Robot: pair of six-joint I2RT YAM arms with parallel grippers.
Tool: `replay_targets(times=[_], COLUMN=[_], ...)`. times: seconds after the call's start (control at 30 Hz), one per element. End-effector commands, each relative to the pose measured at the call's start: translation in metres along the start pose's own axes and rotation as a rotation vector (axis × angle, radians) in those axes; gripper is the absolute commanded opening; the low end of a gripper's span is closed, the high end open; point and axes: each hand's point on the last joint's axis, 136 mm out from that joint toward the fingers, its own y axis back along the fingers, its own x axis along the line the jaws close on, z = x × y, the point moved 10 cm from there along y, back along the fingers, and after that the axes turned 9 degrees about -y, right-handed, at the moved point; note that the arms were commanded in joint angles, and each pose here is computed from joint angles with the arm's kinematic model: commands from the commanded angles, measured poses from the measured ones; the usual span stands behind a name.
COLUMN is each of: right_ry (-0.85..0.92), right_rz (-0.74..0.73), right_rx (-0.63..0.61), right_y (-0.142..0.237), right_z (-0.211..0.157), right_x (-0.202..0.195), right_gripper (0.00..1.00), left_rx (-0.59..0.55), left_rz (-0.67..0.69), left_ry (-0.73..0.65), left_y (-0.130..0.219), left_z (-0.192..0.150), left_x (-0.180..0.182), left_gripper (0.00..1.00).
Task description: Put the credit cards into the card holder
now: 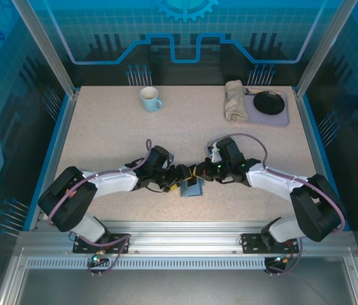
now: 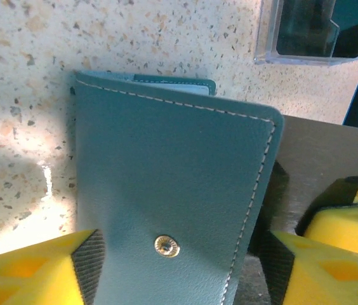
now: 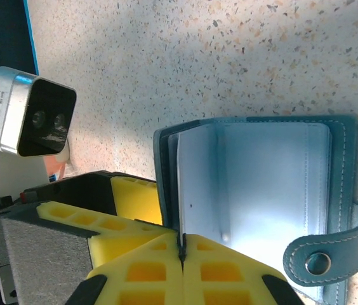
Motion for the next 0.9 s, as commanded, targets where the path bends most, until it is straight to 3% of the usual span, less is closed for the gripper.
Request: replay_targets(times=[0.0,0.33,0.7,0.87], right_ry=[-0.004,-0.019,-0.026,-0.025], right_rz=[0.041,0.015,-0.053,-0.163], right_rx=[0.027,0.026,0.027,0.023], right_y=[-0.004,-0.004,-0.007,-0.012], right_z=[-0.001,-0.001,0.000,0.000], right_x=[0.002,-0.004,-0.012,-0.020], right_gripper=[0.03,0.03,0.02,0.02], left_rx=[-0.011,-0.023,-0.040,-0.045], left_rz=[-0.028,-0.034,-0.033,-0.015], left_ry=[-0.023,-0.026,-0.009,0.009], left_y=[0.005,0.011,0.020,0.025], left_z=[0.004,0.005,0.006,0.003], left_x=[-0.008,-0.010,-0.002,0.009], left_gripper=[0.62,0.31,0.10,0.01])
